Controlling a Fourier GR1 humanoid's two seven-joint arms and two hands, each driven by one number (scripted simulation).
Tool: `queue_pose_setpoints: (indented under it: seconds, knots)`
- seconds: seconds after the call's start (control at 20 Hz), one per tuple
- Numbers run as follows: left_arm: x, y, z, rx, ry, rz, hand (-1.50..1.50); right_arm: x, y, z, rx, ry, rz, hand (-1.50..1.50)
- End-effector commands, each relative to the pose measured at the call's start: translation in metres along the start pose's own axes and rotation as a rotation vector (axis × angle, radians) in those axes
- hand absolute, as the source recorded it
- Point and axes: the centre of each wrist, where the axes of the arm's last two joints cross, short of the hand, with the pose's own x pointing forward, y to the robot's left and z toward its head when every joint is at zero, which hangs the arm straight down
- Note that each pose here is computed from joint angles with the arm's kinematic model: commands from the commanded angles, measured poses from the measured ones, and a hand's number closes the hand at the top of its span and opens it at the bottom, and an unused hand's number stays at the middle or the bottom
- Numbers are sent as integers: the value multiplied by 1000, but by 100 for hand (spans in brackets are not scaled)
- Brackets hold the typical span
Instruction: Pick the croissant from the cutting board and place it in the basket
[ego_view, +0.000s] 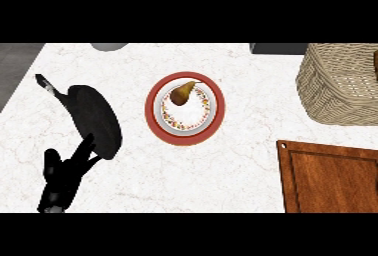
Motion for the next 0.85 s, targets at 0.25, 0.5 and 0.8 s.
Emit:
queue_pose_setpoints:
  seconds: [0.25, 0.5, 0.8]
  knots:
    - [-23, -18, 17, -20, 75, 2, 0, -13, -31, -4, -96, -22, -121, -150]
    - [-15, 7, 6, -9, 89, 18, 0, -29, -60, 0, -138, 91, -220, -150]
    - [-15, 0, 9, -6, 83, 10, 0, -67, -122, 26, -221, 135, -215, -150]
